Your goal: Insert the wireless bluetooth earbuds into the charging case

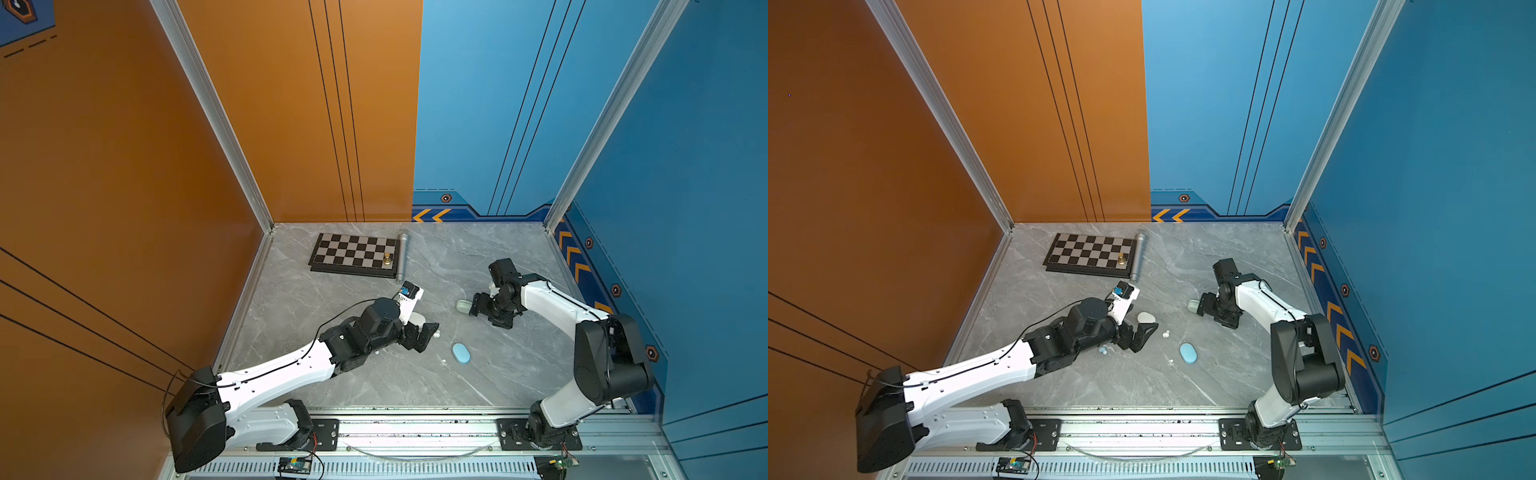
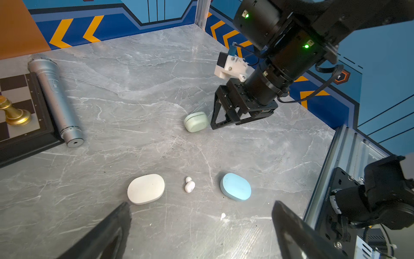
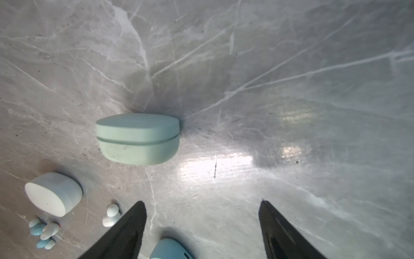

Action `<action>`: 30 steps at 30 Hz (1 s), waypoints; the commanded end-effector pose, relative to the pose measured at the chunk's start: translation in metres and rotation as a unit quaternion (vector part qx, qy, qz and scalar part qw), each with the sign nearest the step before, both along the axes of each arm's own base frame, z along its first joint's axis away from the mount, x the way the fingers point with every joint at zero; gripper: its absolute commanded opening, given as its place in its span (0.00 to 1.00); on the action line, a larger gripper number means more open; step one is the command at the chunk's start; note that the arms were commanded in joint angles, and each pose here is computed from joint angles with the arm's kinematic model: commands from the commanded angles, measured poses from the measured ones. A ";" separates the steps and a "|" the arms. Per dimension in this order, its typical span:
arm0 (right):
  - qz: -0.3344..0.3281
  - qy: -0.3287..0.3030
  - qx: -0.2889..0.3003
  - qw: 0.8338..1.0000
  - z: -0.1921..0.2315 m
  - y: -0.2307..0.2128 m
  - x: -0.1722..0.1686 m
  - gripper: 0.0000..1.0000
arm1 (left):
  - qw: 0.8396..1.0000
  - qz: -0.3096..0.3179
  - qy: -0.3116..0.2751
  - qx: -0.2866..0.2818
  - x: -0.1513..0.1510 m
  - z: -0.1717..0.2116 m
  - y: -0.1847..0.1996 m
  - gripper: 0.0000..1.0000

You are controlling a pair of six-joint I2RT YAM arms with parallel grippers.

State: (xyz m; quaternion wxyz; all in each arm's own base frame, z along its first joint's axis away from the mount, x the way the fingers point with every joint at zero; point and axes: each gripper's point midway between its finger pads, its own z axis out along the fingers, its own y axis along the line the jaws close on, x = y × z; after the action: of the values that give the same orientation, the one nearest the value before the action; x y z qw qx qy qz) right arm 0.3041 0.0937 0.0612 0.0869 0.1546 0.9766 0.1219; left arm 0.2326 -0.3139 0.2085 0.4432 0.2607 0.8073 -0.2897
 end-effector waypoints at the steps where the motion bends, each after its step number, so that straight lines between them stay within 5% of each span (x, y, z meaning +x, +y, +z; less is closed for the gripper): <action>1: 0.006 -0.020 -0.009 1.000 0.016 -0.004 -0.008 0.81 | 1.000 0.013 -0.015 -0.006 -0.001 0.013 0.001 0.98; 13: -0.054 -0.031 0.040 0.997 0.044 0.013 0.016 0.75 | 0.999 0.025 -0.036 -0.006 -0.005 0.019 0.007 0.98; 30: 0.094 0.048 -0.134 0.985 -0.027 0.017 0.010 0.74 | 0.997 0.061 -0.044 -0.008 -0.002 0.018 0.024 0.98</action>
State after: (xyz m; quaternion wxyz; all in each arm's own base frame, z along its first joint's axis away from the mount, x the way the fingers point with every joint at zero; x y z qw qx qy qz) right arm 0.3223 0.1229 0.0437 0.0647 0.0782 0.9940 0.0414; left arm 0.2316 -0.2951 0.2263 0.4898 0.2314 0.7991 -0.2608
